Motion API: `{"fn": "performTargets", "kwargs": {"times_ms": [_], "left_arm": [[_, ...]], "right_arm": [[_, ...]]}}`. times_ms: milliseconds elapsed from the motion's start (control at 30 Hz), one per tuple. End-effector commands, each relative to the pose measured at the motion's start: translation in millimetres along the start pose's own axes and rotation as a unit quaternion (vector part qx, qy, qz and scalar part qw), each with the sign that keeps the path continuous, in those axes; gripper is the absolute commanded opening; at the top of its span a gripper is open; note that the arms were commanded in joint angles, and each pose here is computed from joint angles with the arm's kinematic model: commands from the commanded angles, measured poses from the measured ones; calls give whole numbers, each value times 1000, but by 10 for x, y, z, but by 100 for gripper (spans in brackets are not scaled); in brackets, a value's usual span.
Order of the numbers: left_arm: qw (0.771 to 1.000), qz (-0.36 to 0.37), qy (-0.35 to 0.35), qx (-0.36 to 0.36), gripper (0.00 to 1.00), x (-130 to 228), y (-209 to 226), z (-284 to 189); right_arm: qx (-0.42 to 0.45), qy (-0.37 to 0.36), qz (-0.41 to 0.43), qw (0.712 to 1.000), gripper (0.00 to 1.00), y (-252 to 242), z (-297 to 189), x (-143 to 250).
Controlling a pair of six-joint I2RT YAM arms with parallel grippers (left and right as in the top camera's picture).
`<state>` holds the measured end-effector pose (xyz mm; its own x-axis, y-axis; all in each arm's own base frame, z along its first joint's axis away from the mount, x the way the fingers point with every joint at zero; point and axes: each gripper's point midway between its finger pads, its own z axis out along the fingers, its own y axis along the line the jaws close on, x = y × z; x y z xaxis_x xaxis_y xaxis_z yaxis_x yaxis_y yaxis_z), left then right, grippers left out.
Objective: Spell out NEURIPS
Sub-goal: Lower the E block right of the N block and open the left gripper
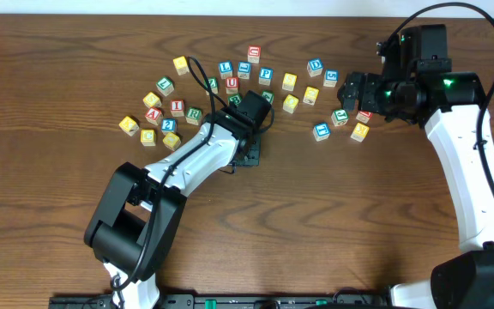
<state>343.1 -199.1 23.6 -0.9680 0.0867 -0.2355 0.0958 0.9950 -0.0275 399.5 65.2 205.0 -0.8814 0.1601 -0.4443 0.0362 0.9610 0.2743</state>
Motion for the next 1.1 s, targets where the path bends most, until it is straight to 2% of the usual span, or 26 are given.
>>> {"fn": "performTargets", "kwargs": {"times_ms": [0,767,933,1067], "left_arm": [[1000,5,0,-12,29,11,47,53],[1000,-2,14,-18,31,60,55,224],[1000,-1,14,-18,39,61,53,223],[1000,-1,14,-18,40,60,53,223]], "right_arm": [[-2,-8,0,1000,99,35,-39,-49],[-2,-8,0,1000,99,35,-39,-49],[-2,-8,0,1000,99,35,-39,-49],[-2,-8,0,1000,99,35,-39,-49]]}}
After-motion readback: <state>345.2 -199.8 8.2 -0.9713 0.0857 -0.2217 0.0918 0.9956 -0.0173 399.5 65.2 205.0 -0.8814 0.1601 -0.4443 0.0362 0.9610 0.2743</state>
